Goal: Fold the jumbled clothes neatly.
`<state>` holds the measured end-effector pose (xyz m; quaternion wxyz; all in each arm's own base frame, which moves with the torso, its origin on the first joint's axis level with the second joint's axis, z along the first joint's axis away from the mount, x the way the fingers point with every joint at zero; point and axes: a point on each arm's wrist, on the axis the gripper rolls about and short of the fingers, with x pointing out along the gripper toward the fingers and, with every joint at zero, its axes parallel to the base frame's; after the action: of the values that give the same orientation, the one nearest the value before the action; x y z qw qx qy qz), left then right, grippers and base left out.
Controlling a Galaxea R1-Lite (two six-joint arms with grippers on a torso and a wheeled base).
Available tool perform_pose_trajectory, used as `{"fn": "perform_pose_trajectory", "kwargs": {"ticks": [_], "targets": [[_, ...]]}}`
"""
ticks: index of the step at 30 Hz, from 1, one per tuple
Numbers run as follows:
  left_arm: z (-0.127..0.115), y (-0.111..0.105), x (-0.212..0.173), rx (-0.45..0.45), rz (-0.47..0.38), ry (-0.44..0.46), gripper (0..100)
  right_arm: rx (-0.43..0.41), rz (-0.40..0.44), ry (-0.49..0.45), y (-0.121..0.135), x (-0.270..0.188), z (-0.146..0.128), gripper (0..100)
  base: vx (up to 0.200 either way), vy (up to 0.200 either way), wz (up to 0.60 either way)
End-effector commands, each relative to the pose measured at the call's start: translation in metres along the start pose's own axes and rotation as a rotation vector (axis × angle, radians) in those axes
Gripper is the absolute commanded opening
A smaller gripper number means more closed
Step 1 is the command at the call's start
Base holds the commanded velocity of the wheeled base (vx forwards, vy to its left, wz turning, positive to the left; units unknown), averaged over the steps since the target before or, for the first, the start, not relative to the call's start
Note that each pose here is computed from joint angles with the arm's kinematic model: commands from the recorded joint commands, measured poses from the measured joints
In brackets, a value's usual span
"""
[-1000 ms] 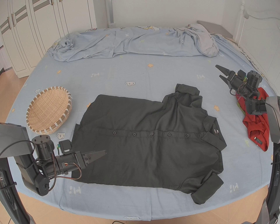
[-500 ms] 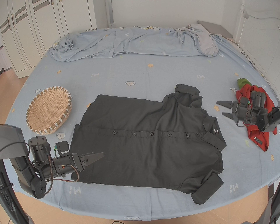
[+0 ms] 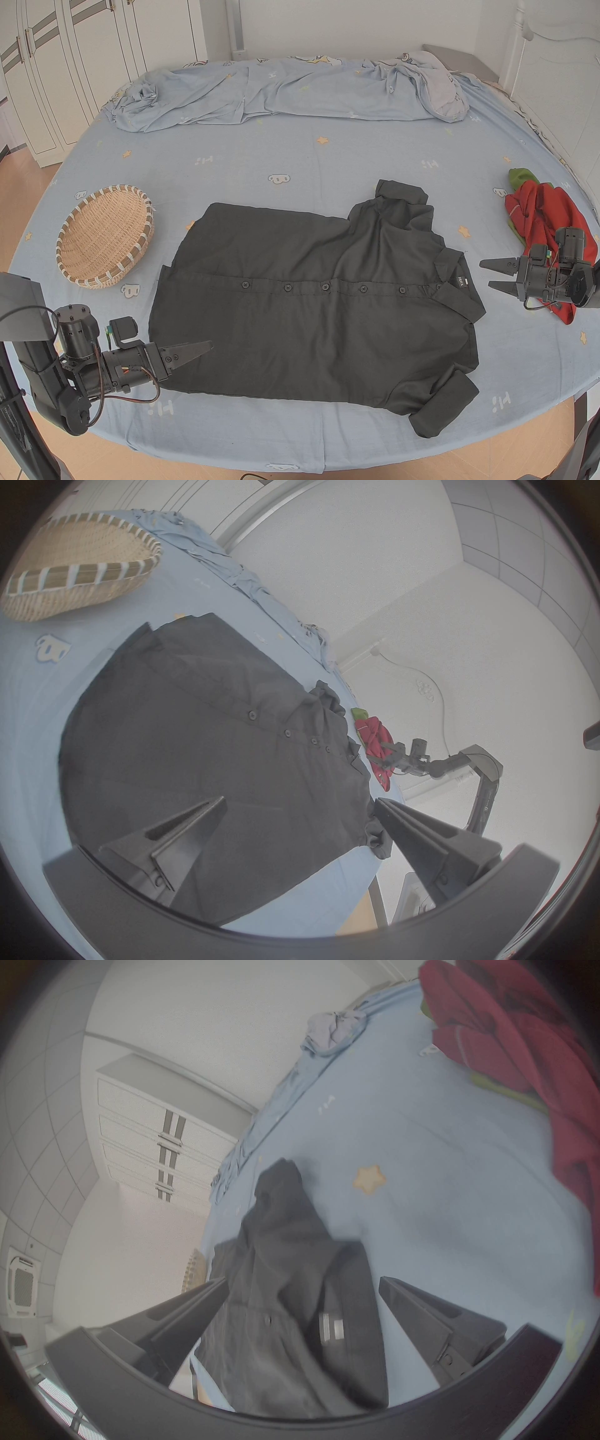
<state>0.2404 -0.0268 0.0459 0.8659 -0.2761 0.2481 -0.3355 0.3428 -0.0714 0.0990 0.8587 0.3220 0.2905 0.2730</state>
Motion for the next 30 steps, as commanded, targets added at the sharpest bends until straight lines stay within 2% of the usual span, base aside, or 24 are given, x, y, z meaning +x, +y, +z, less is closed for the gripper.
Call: {"fn": "perform_pose_trajectory", "kwargs": {"ticks": [1, 7, 12, 20, 30], "targets": [[-0.001, 0.002, 0.001, -0.001, -0.001, -0.001, 100, 0.026, -0.001, 0.016, -0.010, 0.004, -0.004, 100, 0.000, 0.000, 0.00], [-0.001, 0.001, 0.001, 0.000, -0.001, -0.002, 100, 0.046, 0.007, 0.039, -0.026, 0.016, -0.007, 100, 0.000, 0.000, 0.00], [-0.001, 0.001, 0.001, 0.001, -0.004, 0.000, 100, 0.047, 0.056, 0.056, -0.038, 0.026, -0.003, 100, 0.000, 0.000, 0.00], [-0.001, 0.001, 0.001, 0.000, -0.002, -0.001, 100, 0.036, 0.080, 0.058, -0.037, 0.041, 0.008, 100, 0.000, 0.000, 0.00], [0.000, 0.001, 0.000, 0.003, -0.004, -0.004, 100, 0.060, 0.102, 0.101, -0.039, 0.063, 0.000, 100, 0.000, 0.000, 0.00]]}}
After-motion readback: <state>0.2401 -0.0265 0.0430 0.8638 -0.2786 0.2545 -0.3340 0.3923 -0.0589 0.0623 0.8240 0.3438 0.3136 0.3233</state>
